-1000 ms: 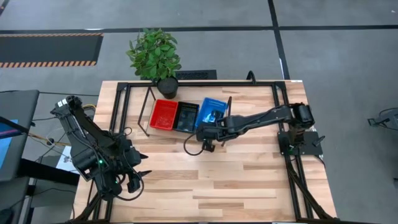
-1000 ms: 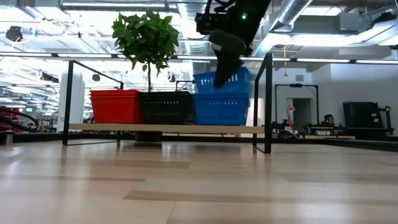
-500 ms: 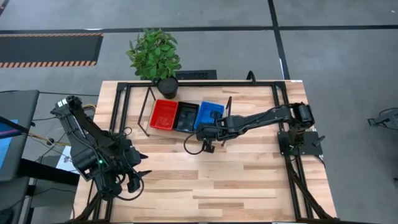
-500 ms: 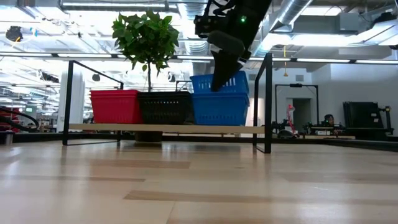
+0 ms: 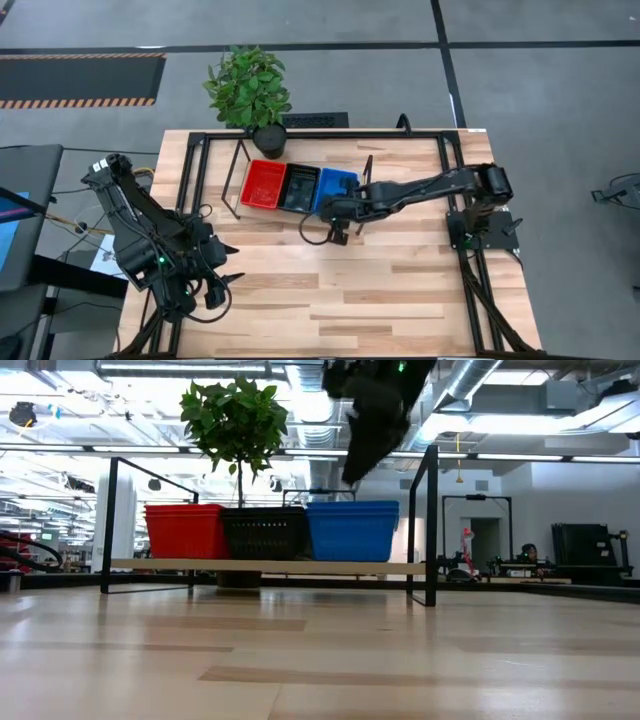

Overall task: Stack baskets on shelf by color
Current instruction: Stack the blue basket on top of the stacked blue basket on the shelf, then return to Home Position

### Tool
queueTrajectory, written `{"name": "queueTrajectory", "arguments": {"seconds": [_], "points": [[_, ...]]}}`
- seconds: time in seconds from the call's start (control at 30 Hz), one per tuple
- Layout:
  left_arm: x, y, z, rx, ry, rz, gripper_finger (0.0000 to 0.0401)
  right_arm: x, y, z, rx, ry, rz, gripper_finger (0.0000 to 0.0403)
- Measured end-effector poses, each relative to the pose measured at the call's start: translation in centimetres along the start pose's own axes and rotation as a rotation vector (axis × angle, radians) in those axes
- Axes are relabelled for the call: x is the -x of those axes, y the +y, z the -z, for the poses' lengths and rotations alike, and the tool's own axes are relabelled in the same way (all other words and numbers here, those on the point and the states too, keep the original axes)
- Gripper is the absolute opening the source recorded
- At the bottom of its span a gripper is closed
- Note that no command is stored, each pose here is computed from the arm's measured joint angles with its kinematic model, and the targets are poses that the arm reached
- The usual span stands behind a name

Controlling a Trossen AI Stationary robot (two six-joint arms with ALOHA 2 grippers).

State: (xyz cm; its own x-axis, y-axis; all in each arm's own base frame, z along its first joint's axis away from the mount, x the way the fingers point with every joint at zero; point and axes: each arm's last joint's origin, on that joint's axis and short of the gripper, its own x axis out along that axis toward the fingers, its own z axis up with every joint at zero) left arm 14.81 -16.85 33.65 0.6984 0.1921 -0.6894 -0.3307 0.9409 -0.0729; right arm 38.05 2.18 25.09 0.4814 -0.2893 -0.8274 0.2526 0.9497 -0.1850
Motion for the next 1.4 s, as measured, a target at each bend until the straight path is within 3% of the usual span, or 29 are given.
{"name": "queueTrajectory", "arguments": {"seconds": [0.27,0.5,0.6,0.7,0.83,1.0,1.2,1.4], "points": [[0.0,0.0,-0.1,-0.032,-0.016,-0.008,0.0265,6.9,-2.0,-0.5,-0.046,-0.169,-0.037,0.0162],[0.0,-0.2,0.3,-0.027,0.133,0.066,0.0265,15.8,-2.9,1.2,-0.112,-0.359,-0.143,0.0164],[0.0,-0.1,0.0,-0.100,0.011,0.012,0.0265,18.6,-3.0,2.7,-0.149,-0.378,-0.196,0.0161],[0.6,0.8,-0.7,-0.155,-0.177,-0.075,0.0265,20.4,-2.8,3.8,-0.092,-0.426,-0.234,0.0160],[3.0,3.8,-1.7,-0.118,-0.293,-0.081,0.0265,21.6,-3.1,6.1,-0.077,-0.519,-0.290,0.0163],[4.7,8.2,-0.7,-0.016,-0.350,0.048,0.0265,20.8,-4.2,10.1,-0.139,-0.640,-0.349,0.0163],[2.9,12.1,2.8,0.121,-0.390,0.209,0.0265,18.3,-5.2,15.2,-0.245,-0.827,-0.427,0.0159],[0.5,14.5,6.2,0.203,-0.440,0.380,0.0265,16.1,-5.8,18.8,-0.340,-0.923,-0.491,0.0163]]}}
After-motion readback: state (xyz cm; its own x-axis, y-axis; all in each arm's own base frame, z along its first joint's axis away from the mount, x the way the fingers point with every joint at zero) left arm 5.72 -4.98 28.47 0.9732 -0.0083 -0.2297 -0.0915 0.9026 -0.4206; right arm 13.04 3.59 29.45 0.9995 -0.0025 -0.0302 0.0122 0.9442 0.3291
